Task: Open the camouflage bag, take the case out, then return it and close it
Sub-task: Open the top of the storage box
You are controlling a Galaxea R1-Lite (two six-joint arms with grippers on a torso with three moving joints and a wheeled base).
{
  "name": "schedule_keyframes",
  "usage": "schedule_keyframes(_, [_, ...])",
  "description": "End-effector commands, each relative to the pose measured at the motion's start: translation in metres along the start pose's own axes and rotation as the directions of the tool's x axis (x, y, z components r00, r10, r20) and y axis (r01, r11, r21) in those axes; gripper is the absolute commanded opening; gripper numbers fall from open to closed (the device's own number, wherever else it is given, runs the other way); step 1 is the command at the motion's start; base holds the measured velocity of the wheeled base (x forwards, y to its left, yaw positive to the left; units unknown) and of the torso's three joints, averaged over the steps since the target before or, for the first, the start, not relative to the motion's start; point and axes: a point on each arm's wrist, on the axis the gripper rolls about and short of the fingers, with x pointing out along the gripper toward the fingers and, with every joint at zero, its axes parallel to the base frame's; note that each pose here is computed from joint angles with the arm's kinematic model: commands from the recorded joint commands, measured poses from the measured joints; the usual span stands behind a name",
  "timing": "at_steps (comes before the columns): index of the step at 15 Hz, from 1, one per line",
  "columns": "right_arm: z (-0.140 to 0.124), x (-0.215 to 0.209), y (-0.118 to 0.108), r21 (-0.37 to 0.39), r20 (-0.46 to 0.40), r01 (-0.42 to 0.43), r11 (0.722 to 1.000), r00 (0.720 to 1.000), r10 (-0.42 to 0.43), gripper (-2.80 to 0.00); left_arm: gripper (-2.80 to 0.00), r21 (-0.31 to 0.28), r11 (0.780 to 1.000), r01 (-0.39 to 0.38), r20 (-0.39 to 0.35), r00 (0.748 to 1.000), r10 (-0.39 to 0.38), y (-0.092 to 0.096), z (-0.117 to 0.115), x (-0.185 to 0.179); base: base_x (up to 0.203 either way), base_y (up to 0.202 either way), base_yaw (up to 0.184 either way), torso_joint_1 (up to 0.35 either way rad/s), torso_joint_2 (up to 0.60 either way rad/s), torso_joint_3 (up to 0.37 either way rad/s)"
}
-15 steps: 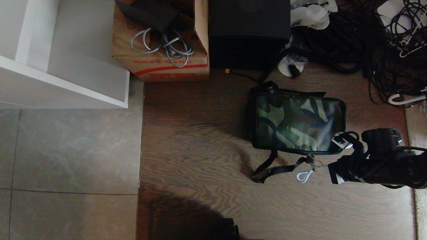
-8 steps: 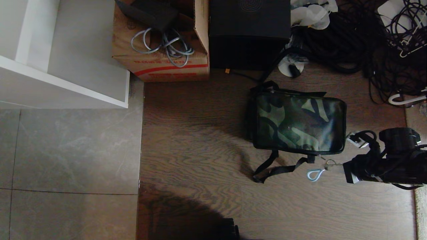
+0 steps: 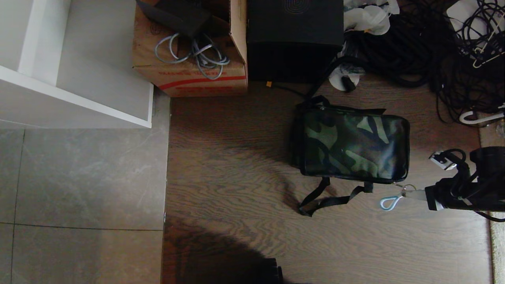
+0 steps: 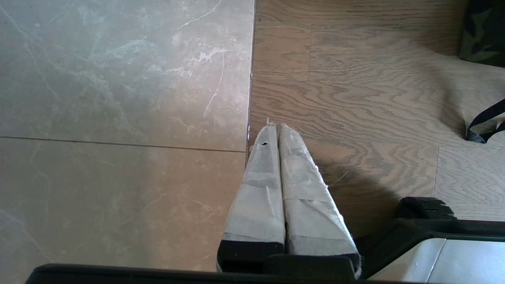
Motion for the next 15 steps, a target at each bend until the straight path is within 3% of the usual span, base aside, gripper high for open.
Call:
schedule_keyframes(1, [0.002,0.000,-0.011,-0.002,0.014,0.016,1.000,1.000,-0.016,-2.80,-2.80,0.000,1.000,0.000,-0.002,1.000,0.000,0.000,0.000,0.000,0.000,0.000,0.000,0.000,0.00,0.000])
schedule_keyframes(10, [0.007,-0.006,-0.054,0.015,0.058,0.100,0.995,0.993,-0.101,-2.80,-2.80,0.000,1.000,0.000,-0.002,1.000,0.000,0.000,0.000,0.000,0.000,0.000,0.000,0.000,0.00,0.000])
schedule_keyframes(15, [0.014,-0.007,-0.055,-0.002,0.118,0.029,1.000,0.993,-0.028,-2.80,-2.80,0.000,1.000,0.000,-0.002,1.000,0.000,0.000,0.000,0.000,0.000,0.000,0.000,0.000,0.00,0.000])
